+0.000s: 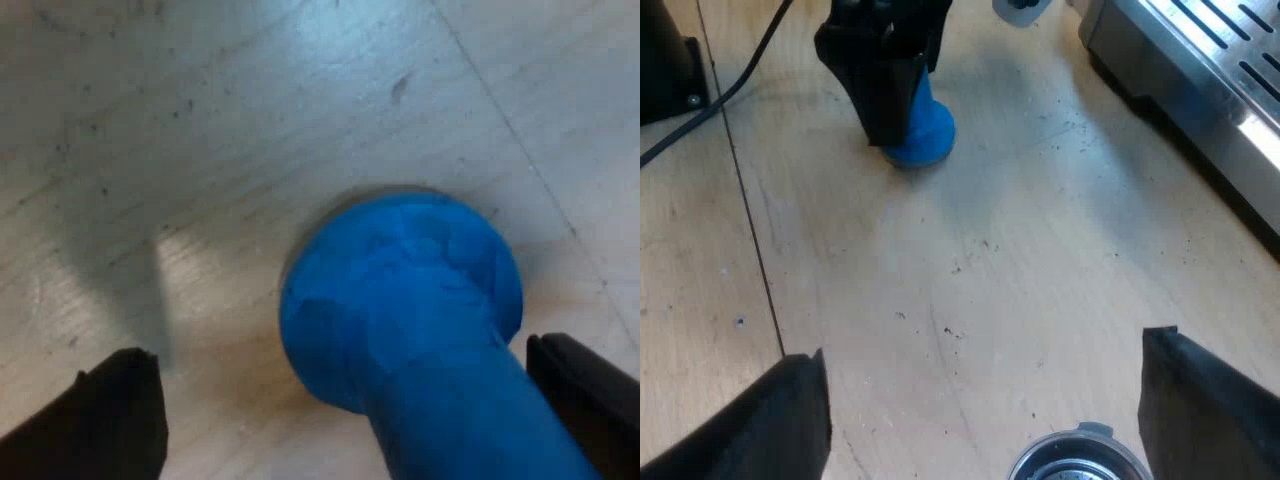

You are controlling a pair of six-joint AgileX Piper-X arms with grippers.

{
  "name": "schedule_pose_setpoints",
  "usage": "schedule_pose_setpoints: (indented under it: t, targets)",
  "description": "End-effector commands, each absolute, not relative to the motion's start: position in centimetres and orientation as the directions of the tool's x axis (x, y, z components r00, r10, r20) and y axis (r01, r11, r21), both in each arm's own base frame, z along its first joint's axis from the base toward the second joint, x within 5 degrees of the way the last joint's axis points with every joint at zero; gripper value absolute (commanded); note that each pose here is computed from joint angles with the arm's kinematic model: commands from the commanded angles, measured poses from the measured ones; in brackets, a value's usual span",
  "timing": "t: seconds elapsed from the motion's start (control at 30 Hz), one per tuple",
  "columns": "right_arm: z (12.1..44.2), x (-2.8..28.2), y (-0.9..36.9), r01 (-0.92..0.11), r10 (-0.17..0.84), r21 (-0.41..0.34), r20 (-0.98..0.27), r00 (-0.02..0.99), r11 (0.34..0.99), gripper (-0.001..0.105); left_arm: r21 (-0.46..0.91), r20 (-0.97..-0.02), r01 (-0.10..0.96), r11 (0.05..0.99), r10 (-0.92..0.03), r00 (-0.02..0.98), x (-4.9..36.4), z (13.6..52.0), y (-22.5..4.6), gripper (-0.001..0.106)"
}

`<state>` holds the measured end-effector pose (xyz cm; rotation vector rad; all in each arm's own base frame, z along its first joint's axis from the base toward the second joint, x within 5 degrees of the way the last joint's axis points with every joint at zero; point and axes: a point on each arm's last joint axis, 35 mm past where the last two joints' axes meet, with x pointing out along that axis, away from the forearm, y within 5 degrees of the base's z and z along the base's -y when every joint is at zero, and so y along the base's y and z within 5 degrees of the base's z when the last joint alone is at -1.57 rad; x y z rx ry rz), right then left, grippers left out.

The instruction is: Grind coffee beans and then tamp

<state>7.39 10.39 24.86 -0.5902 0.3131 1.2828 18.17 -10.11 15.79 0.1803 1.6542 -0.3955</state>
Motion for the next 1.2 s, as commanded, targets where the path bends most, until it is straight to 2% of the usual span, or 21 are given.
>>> schedule_pose_setpoints:
  t: [0.03,0.07,0.1,0.2,0.27,0.5,0.67,0.7,0.77,0.93,1.0,1.07,1.1,1.2]
  targets:
    - [25.0,7.4,10.4,-0.955,0.805,-0.246,-0.526,0.275,0.166,0.066,-0.142,-0.988,0.359,0.923,-0.108,-0.113,18.2,15.8,-10.2,0.063]
    - [25.0,7.4,10.4,-0.955,0.805,-0.246,-0.526,0.275,0.166,0.066,-0.139,-0.988,0.359,0.923,-0.106,-0.112,18.2,15.8,-10.2,0.054]
    - [25.0,7.4,10.4,-0.955,0.805,-0.246,-0.526,0.275,0.166,0.066,-0.139,-0.988,0.359,0.923,-0.106,-0.112,18.2,15.8,-10.2,0.051]
    - [25.0,7.4,10.4,-0.955,0.805,-0.246,-0.526,0.275,0.166,0.066,-0.139,-0.988,0.359,0.923,-0.106,-0.112,18.2,15.8,-10.2,0.025]
    - [25.0,7.4,10.4,-0.955,0.805,-0.246,-0.526,0.275,0.166,0.066,-0.139,-0.988,0.359,0.923,-0.106,-0.112,18.2,15.8,-10.2,0.001]
    - [25.0,7.4,10.4,-0.955,0.805,-0.246,-0.526,0.275,0.166,0.066,-0.147,-0.989,0.382,0.912,-0.138,-0.05,18.3,17.2,-10.2,0.001]
    - [25.0,7.4,10.4,-0.96,0.8,-0.155,-0.53,0.281,0.234,0.066,-0.172,-0.977,0.41,0.896,-0.209,0.048,18.2,20.5,-10.3,0.001]
    - [25.0,7.4,10.4,-0.96,0.8,-0.155,-0.53,0.281,0.234,0.066,-0.175,-0.974,0.413,0.894,-0.217,0.058,18.2,20.8,-10.3,0.001]
    - [24.6,7.4,10.1,-0.948,0.766,-0.117,-0.564,0.309,0.296,0.066,-0.183,-0.969,0.419,0.889,-0.236,0.079,18.3,21.7,-10.3,0.001]
    - [23.9,6.8,9.4,-0.953,0.721,-0.086,-0.635,0.277,0.29,0.066,-0.189,-0.951,0.441,0.877,-0.275,0.14,18.5,25.0,-10.7,0.001]
    - [23.8,6.7,9.2,-0.951,0.712,-0.089,-0.643,0.282,0.297,0.066,-0.189,-0.948,0.453,0.871,-0.282,0.146,18.5,25.8,-11.0,0.001]
    - [23.9,6.4,8.6,-0.936,0.683,-0.121,-0.653,0.326,0.332,0.066,-0.179,-0.936,0.523,0.833,-0.308,0.172,18.2,28.0,-12.7,0.001]
    - [24.2,6.0,7.5,-0.899,0.641,-0.172,-0.647,0.412,0.404,0.066,-0.168,-0.921,0.587,0.792,-0.338,0.193,17.7,29.3,-14.3,0.001]
    - [24.5,5.0,6.3,-0.883,0.651,-0.171,-0.617,0.442,0.437,0.066,-0.171,-0.902,0.652,0.738,-0.384,0.198,16.8,30.5,-16.0,0.001]
